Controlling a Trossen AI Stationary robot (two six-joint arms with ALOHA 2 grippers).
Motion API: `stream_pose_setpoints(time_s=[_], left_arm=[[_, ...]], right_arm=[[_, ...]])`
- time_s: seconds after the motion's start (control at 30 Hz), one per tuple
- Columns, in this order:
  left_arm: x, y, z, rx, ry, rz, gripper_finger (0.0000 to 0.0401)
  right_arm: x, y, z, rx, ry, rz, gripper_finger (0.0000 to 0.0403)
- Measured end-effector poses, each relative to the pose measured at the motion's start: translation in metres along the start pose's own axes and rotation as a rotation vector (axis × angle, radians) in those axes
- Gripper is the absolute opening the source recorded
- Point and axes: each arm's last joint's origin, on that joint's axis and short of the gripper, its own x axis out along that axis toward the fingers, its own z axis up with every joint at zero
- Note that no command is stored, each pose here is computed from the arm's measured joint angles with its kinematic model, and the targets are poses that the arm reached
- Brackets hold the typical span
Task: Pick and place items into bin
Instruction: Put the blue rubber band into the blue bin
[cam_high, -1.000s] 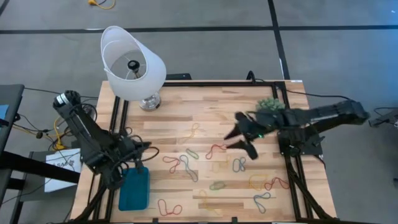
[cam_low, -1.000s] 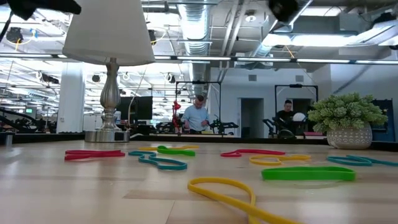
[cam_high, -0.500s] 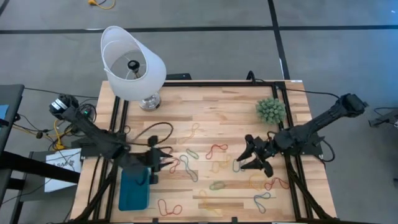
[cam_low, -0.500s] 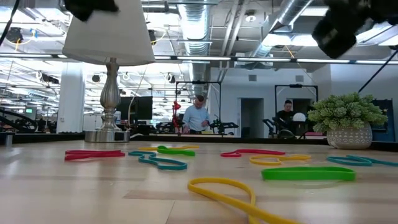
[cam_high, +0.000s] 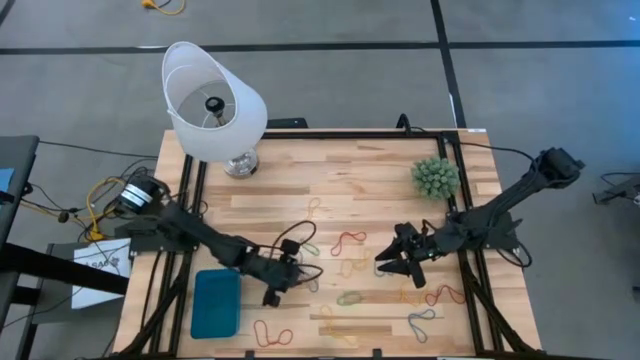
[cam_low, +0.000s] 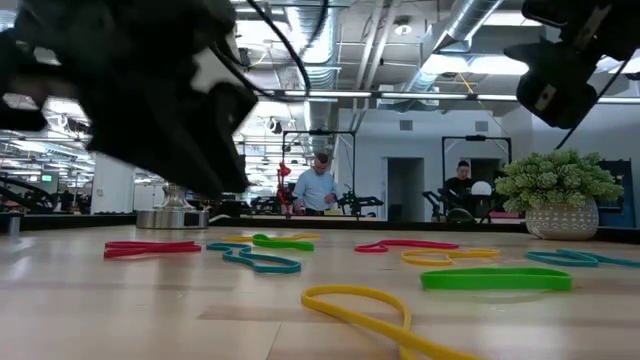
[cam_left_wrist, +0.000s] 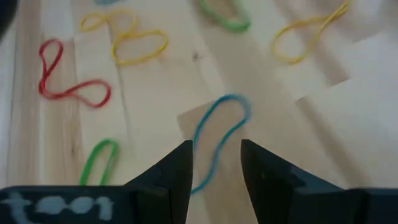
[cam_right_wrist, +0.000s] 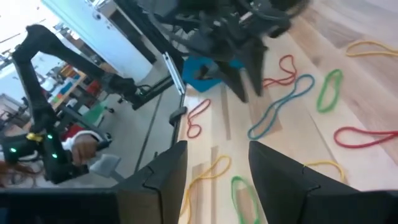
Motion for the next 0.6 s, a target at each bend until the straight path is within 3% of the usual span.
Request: stream_pose_setpoints(time_s=[0.3, 0.6], left_arm=[[0.020, 0.011, -0.014, -0.035, 0.052, -0.156, 0.0126], [0.037, 0.017, -0.021, -0.032, 0.048, -0.113, 0.0126]], right_arm=[[0.001, 0.002, 0.003, 0.004, -0.035, 0.015, 0.0159], [0.001, 0.002, 0.003, 0.004, -0.048, 0.005, 0.0156]])
